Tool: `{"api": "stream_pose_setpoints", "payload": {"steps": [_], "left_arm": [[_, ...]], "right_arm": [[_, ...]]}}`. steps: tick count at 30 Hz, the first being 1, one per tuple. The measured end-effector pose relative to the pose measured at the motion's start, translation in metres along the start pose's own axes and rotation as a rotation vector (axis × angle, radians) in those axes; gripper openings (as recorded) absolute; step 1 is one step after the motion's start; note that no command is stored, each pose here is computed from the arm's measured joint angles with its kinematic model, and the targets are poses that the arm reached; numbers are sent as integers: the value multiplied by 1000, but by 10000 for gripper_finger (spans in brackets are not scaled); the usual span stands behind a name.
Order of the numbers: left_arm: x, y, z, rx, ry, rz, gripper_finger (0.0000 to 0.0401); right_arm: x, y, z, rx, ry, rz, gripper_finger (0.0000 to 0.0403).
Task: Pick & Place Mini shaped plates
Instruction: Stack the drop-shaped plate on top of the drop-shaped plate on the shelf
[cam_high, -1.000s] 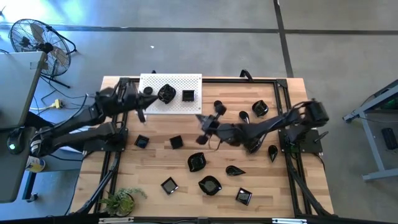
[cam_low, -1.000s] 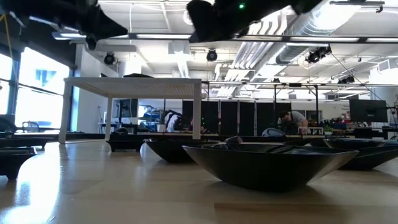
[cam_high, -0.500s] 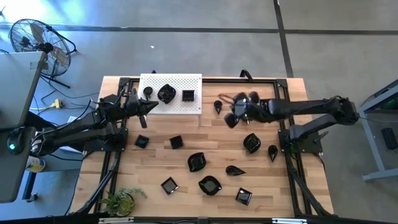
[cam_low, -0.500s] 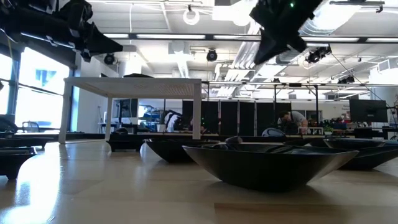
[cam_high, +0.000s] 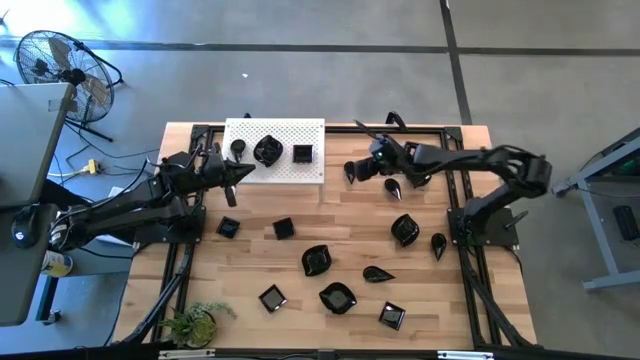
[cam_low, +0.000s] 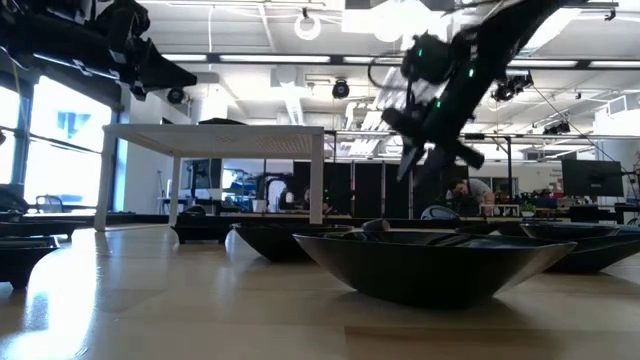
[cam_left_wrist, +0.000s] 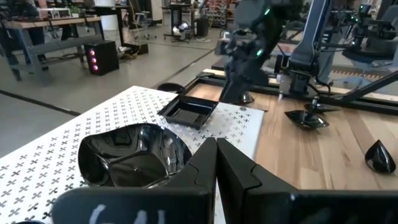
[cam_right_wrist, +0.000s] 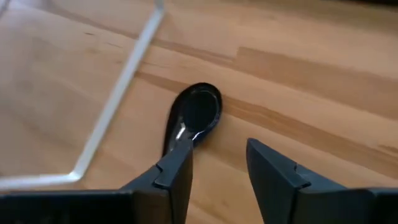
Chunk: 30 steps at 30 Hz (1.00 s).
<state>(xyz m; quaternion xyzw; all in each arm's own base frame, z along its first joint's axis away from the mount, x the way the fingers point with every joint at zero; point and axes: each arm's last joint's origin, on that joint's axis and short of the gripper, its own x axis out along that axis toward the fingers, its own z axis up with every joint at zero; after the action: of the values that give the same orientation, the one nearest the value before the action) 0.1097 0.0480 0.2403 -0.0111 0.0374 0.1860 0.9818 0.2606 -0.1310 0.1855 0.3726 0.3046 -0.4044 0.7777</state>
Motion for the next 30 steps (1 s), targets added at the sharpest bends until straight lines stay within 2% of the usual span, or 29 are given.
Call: {"api": "stream_pose_setpoints", "payload": {"steps": [6,11,30], "left_arm": [[0,0,-1,0,7,0,1],[0,0,-1,-1,8,-3,1],[0,0,-1,-2,9,-4,1]], "right_arm": [[37,-6,-6,28,64,-19,107],[53,-4,-8,34,71,-4,88],[58,-6,-9,92,9,7,50]]}}
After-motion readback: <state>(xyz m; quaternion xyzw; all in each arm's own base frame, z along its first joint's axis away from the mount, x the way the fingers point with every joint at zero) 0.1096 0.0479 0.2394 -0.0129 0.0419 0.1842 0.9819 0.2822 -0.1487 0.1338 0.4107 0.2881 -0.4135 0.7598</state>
